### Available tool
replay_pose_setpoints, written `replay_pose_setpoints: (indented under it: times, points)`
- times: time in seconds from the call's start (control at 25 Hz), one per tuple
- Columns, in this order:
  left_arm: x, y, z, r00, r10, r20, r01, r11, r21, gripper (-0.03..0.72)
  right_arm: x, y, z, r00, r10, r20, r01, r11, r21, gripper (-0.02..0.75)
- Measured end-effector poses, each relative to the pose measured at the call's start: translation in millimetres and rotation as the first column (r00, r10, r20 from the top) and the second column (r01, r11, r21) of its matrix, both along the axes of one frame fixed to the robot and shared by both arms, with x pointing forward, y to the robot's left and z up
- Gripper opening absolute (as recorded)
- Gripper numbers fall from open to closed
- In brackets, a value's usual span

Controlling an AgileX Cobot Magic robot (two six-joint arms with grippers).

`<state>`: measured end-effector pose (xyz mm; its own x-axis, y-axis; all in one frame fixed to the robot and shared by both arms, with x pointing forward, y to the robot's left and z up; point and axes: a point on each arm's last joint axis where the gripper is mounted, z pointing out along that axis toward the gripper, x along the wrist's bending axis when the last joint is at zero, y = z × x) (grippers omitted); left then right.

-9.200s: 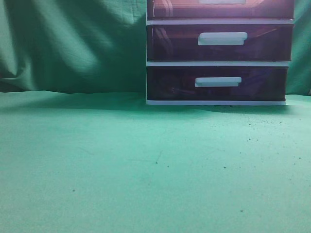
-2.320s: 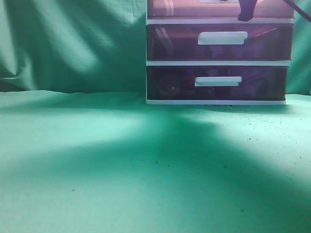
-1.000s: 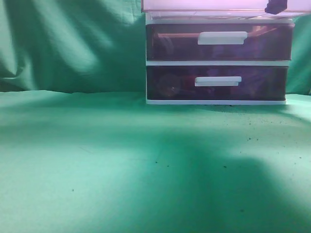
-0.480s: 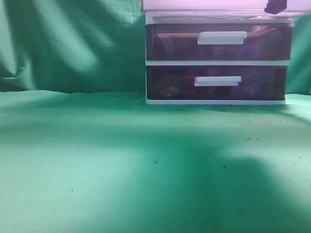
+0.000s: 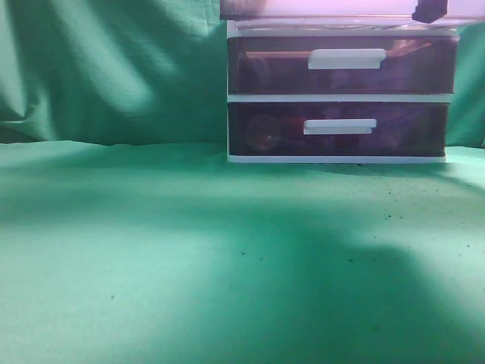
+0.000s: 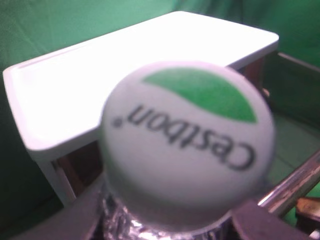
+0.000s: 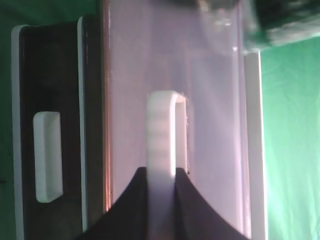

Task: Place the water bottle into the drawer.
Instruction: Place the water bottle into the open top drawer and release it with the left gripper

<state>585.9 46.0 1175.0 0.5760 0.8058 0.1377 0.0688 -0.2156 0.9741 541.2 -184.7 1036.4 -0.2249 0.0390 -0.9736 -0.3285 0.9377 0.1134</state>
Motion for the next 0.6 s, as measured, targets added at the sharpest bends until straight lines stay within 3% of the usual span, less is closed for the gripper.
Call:
replay_pose_setpoints:
  times: [0.12, 0.36, 0.52, 0.6]
  points:
    - [7.0, -4.1, -13.5, 1.000, 0.001, 0.000, -0.001, 0.998, 0.061, 0.261, -0.2, -0.1, -0.5, 1.000, 0.000, -0.002, 0.000, 1.000, -0.001, 0.089]
    - [10.5, -6.1, -19.9, 1.000, 0.000, 0.008, 0.000, 0.995, 0.096, 0.261, -0.2, -0.1, -0.5, 1.000, 0.000, -0.001, 0.000, 1.000, -0.002, 0.089]
    - [12.1, -7.3, -23.0, 1.000, -0.001, 0.004, 0.001, 0.995, 0.100, 0.426, -0.2, -0.1, -0.5, 1.000, 0.000, -0.001, 0.000, 1.000, -0.002, 0.089]
    - [13.8, -9.2, -25.6, 1.000, -0.006, 0.008, 0.005, 0.995, 0.096, 0.552, -0.3, -0.1, -0.8, 1.000, -0.001, -0.006, 0.001, 1.000, 0.000, 0.089]
